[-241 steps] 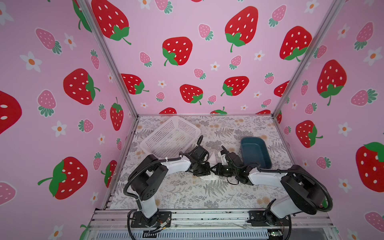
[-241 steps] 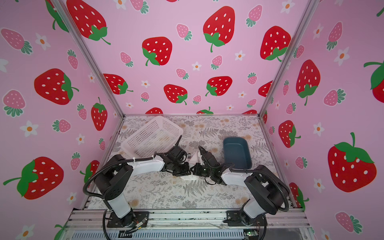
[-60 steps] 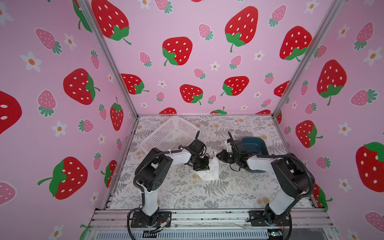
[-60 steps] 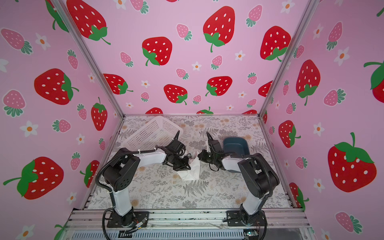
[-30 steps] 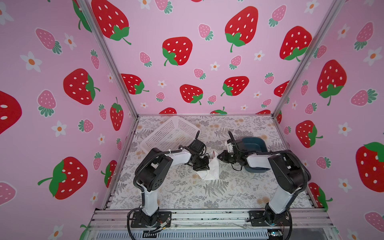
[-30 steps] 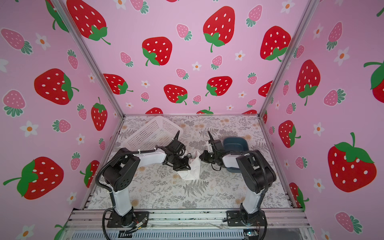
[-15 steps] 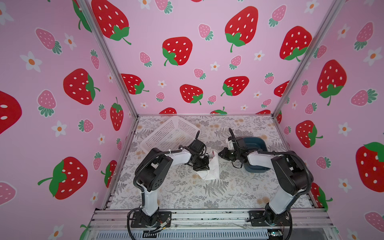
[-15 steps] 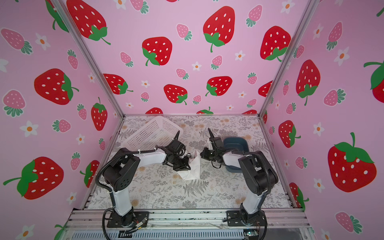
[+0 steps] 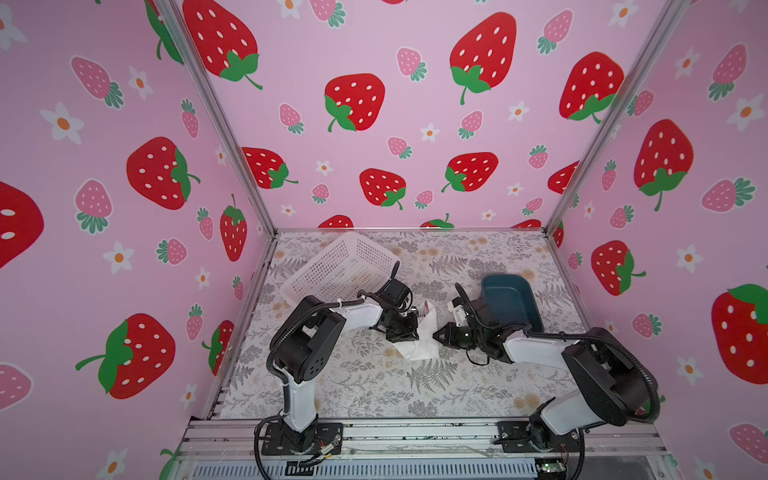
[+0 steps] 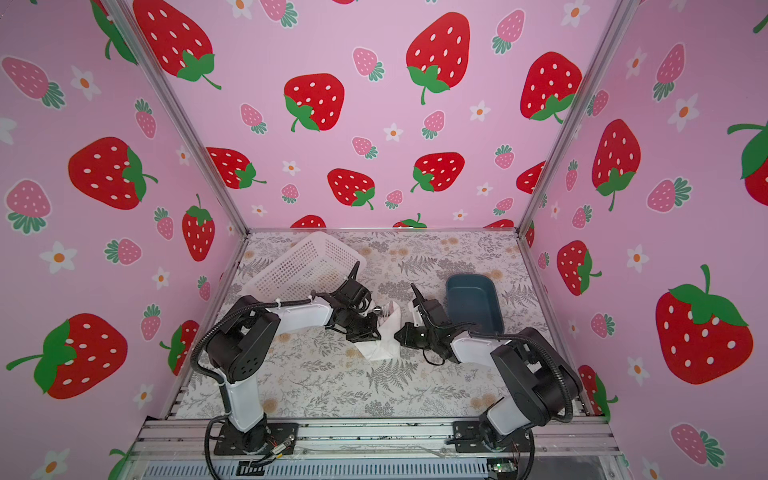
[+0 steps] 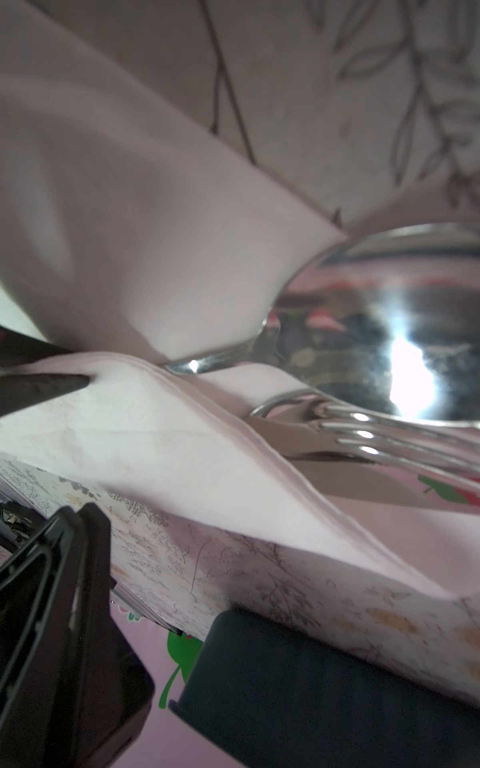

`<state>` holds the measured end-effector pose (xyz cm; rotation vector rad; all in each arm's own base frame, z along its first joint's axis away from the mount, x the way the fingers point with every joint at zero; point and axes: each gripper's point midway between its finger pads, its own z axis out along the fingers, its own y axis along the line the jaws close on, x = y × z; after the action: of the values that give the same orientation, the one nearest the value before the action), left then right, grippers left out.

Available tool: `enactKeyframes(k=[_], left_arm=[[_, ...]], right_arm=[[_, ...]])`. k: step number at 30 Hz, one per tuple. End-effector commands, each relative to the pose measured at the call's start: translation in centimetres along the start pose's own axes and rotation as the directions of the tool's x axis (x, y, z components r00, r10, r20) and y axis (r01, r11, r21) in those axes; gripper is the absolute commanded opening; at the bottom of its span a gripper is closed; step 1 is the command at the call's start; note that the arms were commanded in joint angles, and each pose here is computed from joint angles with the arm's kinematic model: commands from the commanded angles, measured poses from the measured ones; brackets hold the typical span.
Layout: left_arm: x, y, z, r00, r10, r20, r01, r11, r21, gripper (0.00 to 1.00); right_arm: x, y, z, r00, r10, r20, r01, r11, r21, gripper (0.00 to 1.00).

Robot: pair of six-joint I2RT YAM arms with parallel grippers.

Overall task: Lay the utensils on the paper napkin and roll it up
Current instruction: 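Wrap the napkin flap back over the utensils with the right gripper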

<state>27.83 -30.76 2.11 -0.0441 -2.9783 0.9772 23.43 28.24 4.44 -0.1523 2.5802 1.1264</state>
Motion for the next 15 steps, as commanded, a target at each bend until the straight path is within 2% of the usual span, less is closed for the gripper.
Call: enactKeyframes(k=[1,10,15], left_arm=[[0.2,-0.4,-0.5,1.000,0.006,-0.007,-0.006,1.000,0.002,0.08],[0.3,-0.3,-0.4,1.000,0.002,-0.005,-0.002,1.000,-0.001,0.08],[-0.1,-0.8,-0.5,1.000,0.001,0.001,-0.001,1.000,0.011,0.08]], right_arm=[[0.4,-0.1,0.4,1.000,0.020,0.008,-0.020,1.000,-0.001,0.12],[2.6,-2.6,0.7,0.999,0.037,-0.039,-0.033,0.996,0.077,0.13],[2.1,-1.3,-0.7,0.999,0.035,0.013,-0.036,0.997,0.069,0.13]])
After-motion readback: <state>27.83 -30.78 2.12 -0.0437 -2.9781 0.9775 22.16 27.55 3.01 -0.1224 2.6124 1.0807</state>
